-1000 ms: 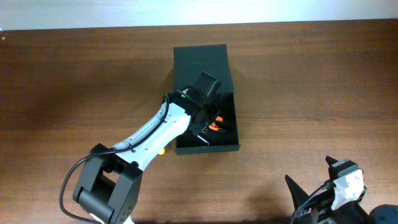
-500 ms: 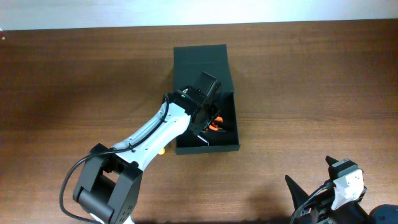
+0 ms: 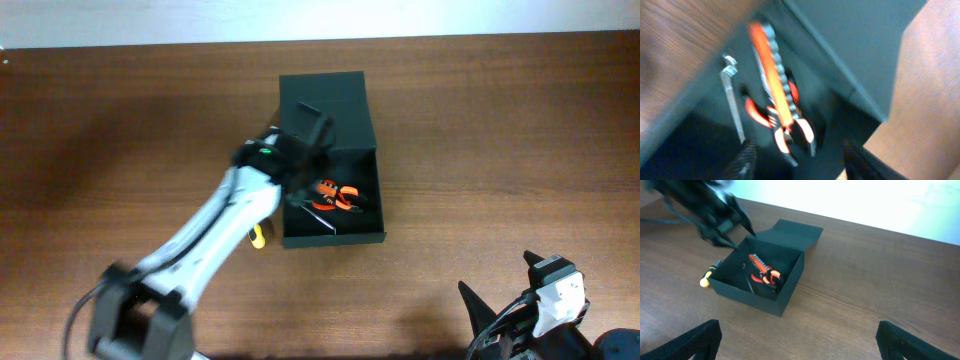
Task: Pack container
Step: 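Move the left gripper back down to the yellow-black screwdriver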
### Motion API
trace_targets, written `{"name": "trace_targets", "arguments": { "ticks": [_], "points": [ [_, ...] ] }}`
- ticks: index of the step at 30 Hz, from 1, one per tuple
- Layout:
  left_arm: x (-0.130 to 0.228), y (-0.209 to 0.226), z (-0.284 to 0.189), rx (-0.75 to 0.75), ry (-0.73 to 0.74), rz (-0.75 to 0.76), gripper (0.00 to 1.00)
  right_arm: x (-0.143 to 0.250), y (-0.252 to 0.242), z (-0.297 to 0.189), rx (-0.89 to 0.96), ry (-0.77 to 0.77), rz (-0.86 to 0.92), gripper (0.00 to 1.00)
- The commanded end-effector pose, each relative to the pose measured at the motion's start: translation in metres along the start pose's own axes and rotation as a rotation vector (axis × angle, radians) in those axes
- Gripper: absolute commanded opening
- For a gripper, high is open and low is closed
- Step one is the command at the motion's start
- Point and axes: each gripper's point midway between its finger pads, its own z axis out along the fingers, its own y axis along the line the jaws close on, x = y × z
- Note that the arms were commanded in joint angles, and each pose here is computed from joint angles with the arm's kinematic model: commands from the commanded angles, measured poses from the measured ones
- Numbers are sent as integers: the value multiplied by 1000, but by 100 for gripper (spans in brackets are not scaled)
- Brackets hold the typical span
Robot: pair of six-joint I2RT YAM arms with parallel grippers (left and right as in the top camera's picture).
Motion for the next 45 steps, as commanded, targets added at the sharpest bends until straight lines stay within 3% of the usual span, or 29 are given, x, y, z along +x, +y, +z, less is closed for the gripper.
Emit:
{"name": "trace_targets", "arguments": {
  "ticks": [1, 7, 15, 21, 33, 36, 45],
  "points": [
    [-43, 9, -46, 10, -149, -22, 66, -1, -1, 0, 9, -5, 11, 99],
    [-63, 69, -72, -192, -172, 115, 67, -1, -1, 0, 9, -5, 11, 99],
    [-78, 98, -69, -315, -134, 294, 84, -1, -1, 0, 9, -5, 11, 99],
    [-74, 127, -43, -391, -53, 260, 87, -1, -1, 0, 9, -5, 11, 99],
    [-57, 134, 28, -371, 66, 241, 87, -1, -1, 0, 9, -5, 11, 99],
    [-53, 137, 40, -379, 98, 236, 95, -1, -1, 0, 9, -5, 11, 99],
    [-47, 144, 55, -401, 133, 235, 98, -1, -1, 0, 9, -5, 11, 99]
  ]
}}
